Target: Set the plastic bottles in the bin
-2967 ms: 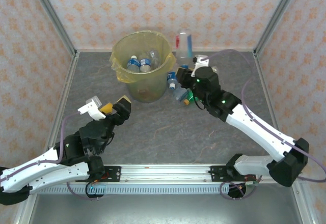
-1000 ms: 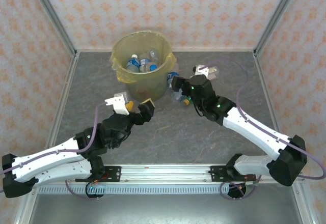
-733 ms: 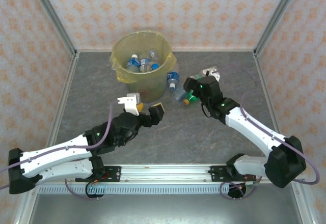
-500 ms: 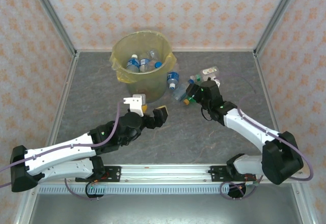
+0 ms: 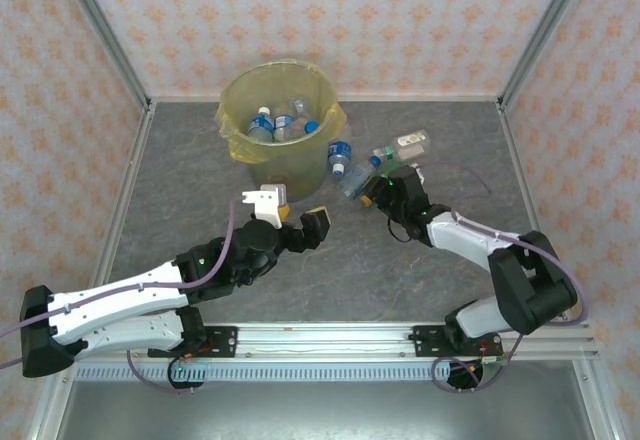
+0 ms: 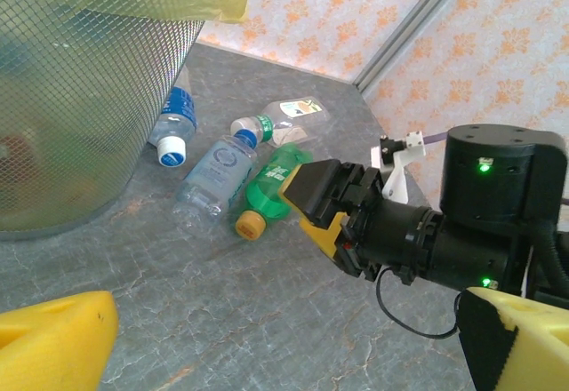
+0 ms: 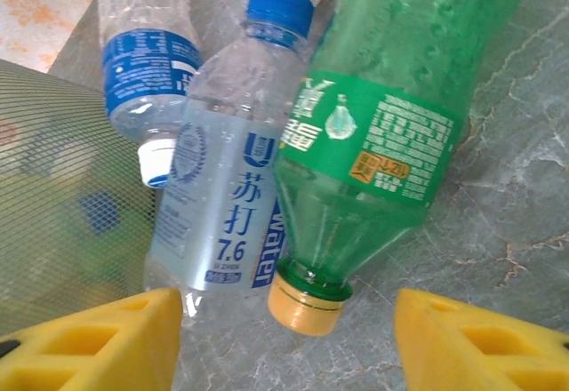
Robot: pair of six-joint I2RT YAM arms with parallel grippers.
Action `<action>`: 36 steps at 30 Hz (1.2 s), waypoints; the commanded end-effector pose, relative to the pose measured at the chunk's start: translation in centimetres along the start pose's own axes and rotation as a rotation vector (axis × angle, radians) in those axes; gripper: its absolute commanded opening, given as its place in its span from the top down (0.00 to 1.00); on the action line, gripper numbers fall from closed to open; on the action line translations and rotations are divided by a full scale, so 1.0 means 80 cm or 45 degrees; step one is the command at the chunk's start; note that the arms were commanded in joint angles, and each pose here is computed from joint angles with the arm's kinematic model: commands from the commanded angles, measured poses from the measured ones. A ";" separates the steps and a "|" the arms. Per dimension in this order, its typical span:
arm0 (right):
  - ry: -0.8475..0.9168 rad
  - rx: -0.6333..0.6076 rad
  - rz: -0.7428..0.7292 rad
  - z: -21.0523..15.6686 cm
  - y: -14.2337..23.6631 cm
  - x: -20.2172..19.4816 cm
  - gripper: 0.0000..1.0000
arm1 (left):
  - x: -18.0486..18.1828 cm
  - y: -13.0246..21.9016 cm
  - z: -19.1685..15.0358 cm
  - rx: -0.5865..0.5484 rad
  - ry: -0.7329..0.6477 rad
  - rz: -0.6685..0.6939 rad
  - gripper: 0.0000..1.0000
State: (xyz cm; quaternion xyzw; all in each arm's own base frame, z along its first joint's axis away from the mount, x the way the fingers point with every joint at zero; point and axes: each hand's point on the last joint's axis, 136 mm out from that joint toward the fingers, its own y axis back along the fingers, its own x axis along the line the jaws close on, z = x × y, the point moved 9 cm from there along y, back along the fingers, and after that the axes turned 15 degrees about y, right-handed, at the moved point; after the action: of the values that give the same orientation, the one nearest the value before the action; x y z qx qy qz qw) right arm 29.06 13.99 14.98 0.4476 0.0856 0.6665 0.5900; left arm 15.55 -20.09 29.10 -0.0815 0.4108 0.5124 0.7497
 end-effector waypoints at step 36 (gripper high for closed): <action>0.009 0.020 -0.128 -0.009 -0.063 -0.013 0.48 | -0.002 0.014 0.011 -0.044 0.027 -0.039 0.01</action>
State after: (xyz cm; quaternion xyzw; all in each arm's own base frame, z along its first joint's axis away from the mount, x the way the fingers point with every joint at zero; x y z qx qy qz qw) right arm 31.19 14.98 10.19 0.4684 0.1188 0.6377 0.5999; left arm 15.15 -19.29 30.18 -0.1037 0.4127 0.5037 0.7518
